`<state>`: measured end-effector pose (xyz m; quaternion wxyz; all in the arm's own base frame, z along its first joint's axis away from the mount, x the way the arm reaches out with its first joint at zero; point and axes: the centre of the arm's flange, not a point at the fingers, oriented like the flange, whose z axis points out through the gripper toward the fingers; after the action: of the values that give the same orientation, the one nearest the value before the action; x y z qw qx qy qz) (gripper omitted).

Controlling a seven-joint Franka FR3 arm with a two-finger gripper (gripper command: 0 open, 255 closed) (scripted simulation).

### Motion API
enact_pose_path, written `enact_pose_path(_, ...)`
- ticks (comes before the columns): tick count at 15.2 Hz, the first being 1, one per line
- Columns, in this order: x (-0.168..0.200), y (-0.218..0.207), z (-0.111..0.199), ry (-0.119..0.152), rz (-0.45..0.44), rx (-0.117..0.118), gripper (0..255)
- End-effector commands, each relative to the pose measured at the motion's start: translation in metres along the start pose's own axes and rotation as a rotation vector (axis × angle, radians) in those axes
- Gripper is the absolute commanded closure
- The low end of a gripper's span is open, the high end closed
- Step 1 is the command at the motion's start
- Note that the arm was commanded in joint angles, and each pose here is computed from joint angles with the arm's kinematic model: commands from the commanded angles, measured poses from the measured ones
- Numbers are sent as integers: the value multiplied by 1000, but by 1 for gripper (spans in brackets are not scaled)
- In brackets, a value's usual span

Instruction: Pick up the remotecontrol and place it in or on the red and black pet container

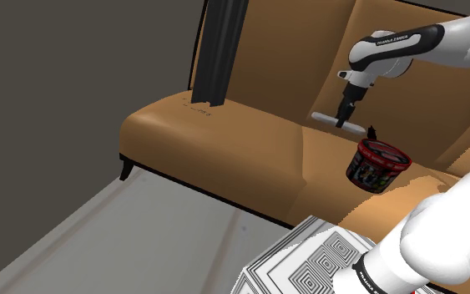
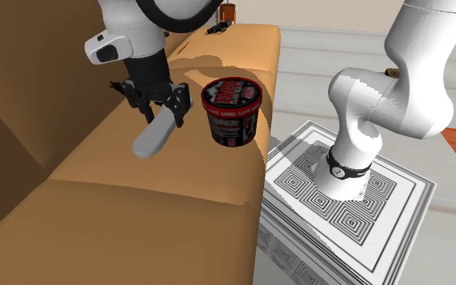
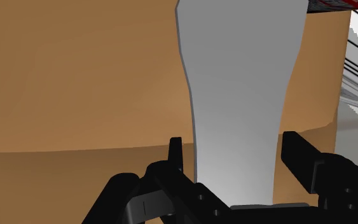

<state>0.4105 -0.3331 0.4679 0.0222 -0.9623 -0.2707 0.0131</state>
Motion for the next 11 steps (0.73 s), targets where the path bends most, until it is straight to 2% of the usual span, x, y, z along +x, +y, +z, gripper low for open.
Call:
enact_pose_path(1,-1,0,-10,0,0,0,255)
enact_pose_path(11,-1,-3,-63,0,0,0,255)
